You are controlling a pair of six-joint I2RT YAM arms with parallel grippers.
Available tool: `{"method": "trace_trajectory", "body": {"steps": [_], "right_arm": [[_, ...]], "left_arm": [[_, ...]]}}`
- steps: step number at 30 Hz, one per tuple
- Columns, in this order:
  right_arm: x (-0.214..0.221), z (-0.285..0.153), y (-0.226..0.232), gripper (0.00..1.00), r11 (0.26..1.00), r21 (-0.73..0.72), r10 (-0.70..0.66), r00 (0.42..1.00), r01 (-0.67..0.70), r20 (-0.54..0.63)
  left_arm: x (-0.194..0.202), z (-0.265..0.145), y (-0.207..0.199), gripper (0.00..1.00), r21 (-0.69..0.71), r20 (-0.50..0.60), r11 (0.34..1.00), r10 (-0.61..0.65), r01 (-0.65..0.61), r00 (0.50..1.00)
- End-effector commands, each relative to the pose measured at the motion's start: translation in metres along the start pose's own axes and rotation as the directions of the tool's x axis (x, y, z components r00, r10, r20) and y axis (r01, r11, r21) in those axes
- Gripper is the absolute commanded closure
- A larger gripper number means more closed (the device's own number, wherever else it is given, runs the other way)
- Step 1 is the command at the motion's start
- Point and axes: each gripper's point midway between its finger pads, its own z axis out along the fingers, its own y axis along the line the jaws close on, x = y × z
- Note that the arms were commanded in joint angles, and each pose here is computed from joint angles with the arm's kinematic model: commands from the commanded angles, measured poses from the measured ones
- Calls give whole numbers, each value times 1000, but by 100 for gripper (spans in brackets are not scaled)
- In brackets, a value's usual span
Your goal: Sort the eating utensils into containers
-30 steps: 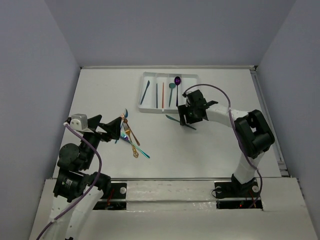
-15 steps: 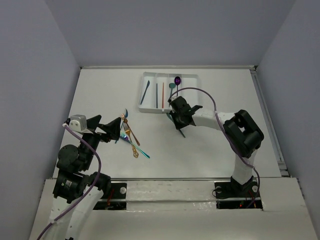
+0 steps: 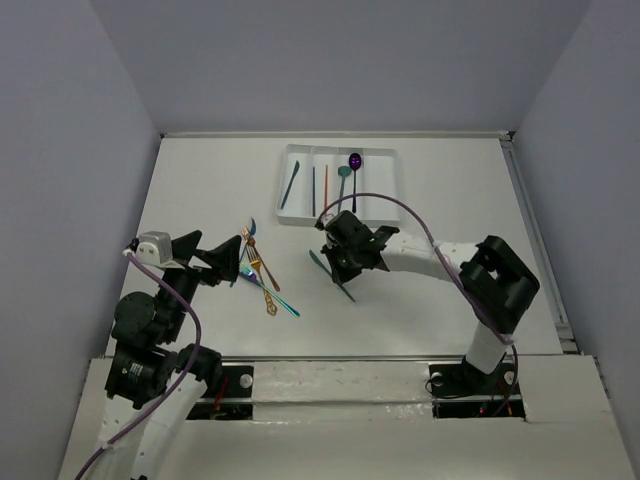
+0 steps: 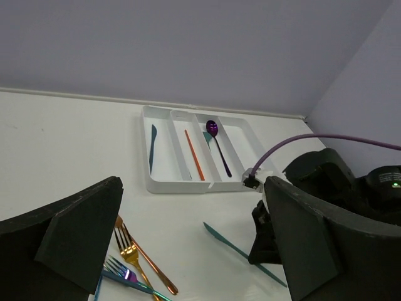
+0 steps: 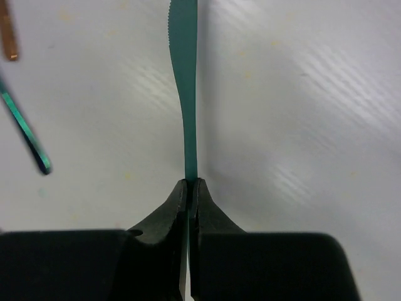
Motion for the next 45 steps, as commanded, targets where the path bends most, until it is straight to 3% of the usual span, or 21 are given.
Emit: {"method": "trace_trajectory", "body": {"steps": [1,7,8,10,13,18,22,24,36,37,42,45], "right_arm": [[-23,-52,54,100,970,-243,-3,994,29,106],[-108,-54,88,100,939,-342,60,956,44,286],[-144,-63,93,100,940,-338,92,922,44,376],[-173,-45,83,100,956,-293,140,895,-11,423],[-240,-49,77,100,941,-326,271,784,-92,559],[-305,-45,44,100,905,-346,421,637,-247,646],[-319,-18,5,100,854,-381,520,587,-353,621],[-324,-12,-9,100,841,-387,541,569,-379,619],[-326,38,-22,100,839,-370,544,625,-400,559],[-328,37,-23,99,835,-373,550,618,-404,562],[-321,35,-25,49,846,-350,533,635,-401,559],[-319,24,-25,44,865,-325,501,656,-381,565]], "left_arm": [[-17,-4,-7,1,26,57,1000,-12,10,998],[-16,-3,-3,1,4,54,1000,-11,11,998],[-16,-2,-3,1,5,51,1000,-10,9,999],[-15,-2,-4,1,6,49,1000,-11,11,999],[-14,-1,-3,1,3,45,1000,-14,14,999],[-12,1,-6,1,18,32,1000,-15,14,999],[-12,0,-6,1,19,35,1000,-12,11,999],[-12,0,-8,1,24,33,1000,-15,14,999],[-11,2,-9,1,31,29,999,-13,12,999],[-11,1,-9,1,30,29,1000,-12,11,1000],[-10,2,-8,1,27,25,1000,-11,11,1000],[-10,3,-8,1,24,23,1000,-11,11,1000]]}}
